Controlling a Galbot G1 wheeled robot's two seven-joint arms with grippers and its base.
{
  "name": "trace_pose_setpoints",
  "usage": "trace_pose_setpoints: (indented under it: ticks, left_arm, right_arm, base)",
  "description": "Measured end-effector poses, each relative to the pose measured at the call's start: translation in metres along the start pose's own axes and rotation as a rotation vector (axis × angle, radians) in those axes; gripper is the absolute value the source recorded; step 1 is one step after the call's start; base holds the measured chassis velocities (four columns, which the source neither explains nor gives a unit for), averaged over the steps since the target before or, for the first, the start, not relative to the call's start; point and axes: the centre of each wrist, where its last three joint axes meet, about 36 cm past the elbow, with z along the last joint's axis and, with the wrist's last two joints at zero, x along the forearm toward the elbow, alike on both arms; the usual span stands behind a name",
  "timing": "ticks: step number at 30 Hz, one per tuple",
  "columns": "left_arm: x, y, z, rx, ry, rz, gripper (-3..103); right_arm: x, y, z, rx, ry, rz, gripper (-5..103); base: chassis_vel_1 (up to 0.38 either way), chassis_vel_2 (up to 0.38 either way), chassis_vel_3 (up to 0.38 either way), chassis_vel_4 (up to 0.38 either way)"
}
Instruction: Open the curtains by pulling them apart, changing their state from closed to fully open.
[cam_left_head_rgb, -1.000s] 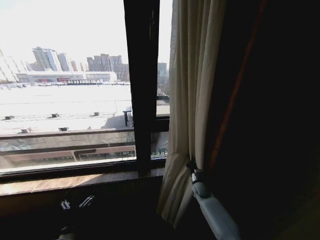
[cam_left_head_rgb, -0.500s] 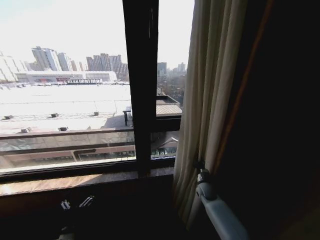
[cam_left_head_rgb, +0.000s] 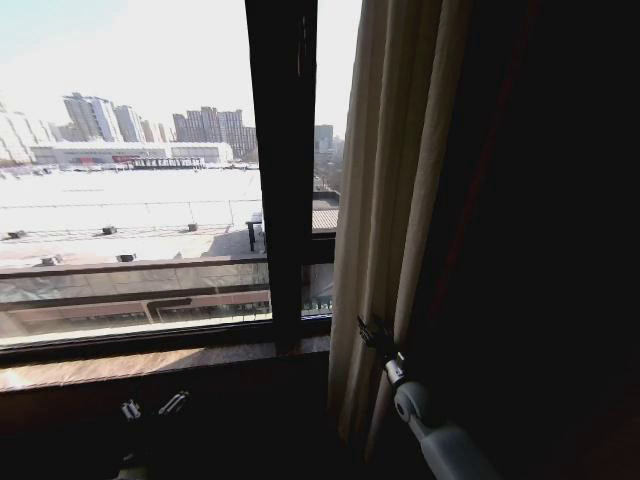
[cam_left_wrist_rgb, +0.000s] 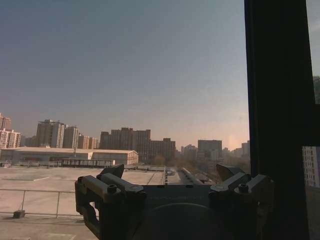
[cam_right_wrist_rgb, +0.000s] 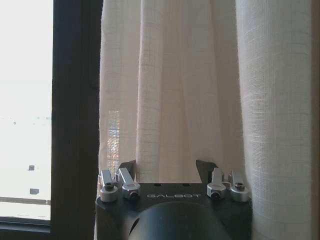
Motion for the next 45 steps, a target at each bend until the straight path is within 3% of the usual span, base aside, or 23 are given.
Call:
trace_pose_setpoints:
  ticks: [3,4,6,8,10,29,45]
  left_arm:
    - [0.0,0.0,0.0,0.0,0.0,0.0,100]
    - [0.0,0.0,0.0,0.0,0.0,0.0,100]
    - [0.0,0.0,0.0,0.0,0.0,0.0,100]
    - [0.0,0.0,0.0,0.0,0.0,0.0,100]
    - [0.0,0.0,0.0,0.0,0.0,0.0,100]
    - [0.0,0.0,0.0,0.0,0.0,0.0,100]
    - [0.0,0.0,0.0,0.0,0.0,0.0,100]
  right_arm:
    - [0.0065,0.0038,0.0029,0.005,0.001,-0.015,76]
    - [0.0088,0.0064,0.0039,0.004,-0.002,-0.016,86]
    - [0.0092,0.0069,0.0042,0.003,-0.002,-0.015,86]
    - [0.0094,0.0072,0.0044,0.003,-0.003,-0.014,96]
    - [0.0094,0.0074,0.0044,0.003,-0.004,-0.012,100]
    - [0.0085,0.0068,0.0048,0.004,-0.005,-0.006,100]
    - [0.0082,0.0066,0.0051,0.004,-0.004,-0.005,100]
  base:
    - [0.0,0.0,0.0,0.0]
    - [0.0,0.0,0.0,0.0]
    - [0.0,0.0,0.0,0.0]
    - [0.0,0.0,0.0,0.0]
    - [0.0,0.0,0.0,0.0]
    - [0.018,0.006,-0.015,-0.007]
    - [0.219,0.199,-0.225,-0.192]
